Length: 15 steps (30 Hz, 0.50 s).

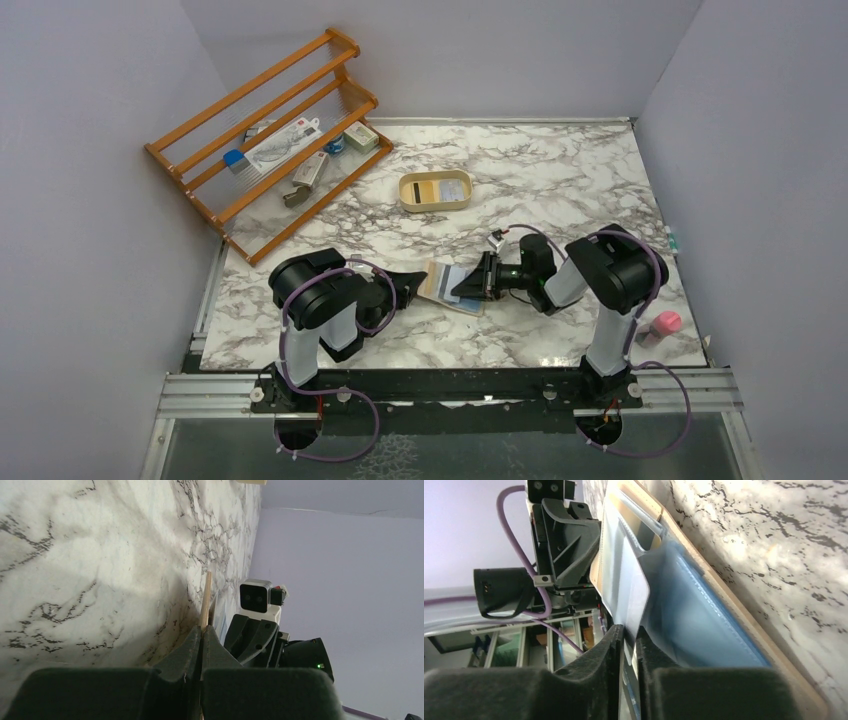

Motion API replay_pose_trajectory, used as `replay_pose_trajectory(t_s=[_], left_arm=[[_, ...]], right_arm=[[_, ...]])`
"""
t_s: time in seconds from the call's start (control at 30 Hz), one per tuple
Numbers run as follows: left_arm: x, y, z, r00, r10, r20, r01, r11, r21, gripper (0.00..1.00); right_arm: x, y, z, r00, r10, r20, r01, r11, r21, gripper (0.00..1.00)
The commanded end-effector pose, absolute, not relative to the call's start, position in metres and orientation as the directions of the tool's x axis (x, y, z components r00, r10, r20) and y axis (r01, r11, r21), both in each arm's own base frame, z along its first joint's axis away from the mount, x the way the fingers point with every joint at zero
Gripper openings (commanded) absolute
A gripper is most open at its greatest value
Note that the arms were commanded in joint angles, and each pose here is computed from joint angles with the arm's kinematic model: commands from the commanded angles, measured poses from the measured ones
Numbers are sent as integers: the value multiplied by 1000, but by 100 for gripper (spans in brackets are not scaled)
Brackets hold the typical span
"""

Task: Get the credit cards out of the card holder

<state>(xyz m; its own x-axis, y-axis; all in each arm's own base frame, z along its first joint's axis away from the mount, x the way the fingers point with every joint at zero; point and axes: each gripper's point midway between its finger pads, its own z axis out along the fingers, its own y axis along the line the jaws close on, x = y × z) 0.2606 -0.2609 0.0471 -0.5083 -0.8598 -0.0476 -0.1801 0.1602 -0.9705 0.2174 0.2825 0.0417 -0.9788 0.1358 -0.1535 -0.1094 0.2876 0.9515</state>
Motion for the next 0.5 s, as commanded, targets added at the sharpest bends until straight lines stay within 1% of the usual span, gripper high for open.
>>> replay_pose_trajectory(t_s=[0.0,0.07,0.1,0.27,0.33,0.47], left_arm=[[263,-269,114,-520,-854,17,7,-24,-1000,0],[264,-270,115,-521,-853,18,8,-26,-1000,0],[264,-270,115,-522,-853,18,8,-26,-1000,0],[264,-271,115,-523,-852,18,9,-26,-1000,0],[264,-271,114,-524,-851,17,7,-25,-1000,0],[264,-272,113,-529,-849,18,5,-24,-1000,0]], right_arm=[[207,277,33,-985,100,-140,-106,290,951,15],[206,276,31,-986,97,-137,-103,289,952,4],[206,276,30,-986,95,-135,-103,288,952,2],[202,275,28,-989,86,-123,-94,280,955,1],[200,273,27,-989,80,-122,-95,282,955,3],[200,272,26,-990,75,-119,-93,286,954,20]])
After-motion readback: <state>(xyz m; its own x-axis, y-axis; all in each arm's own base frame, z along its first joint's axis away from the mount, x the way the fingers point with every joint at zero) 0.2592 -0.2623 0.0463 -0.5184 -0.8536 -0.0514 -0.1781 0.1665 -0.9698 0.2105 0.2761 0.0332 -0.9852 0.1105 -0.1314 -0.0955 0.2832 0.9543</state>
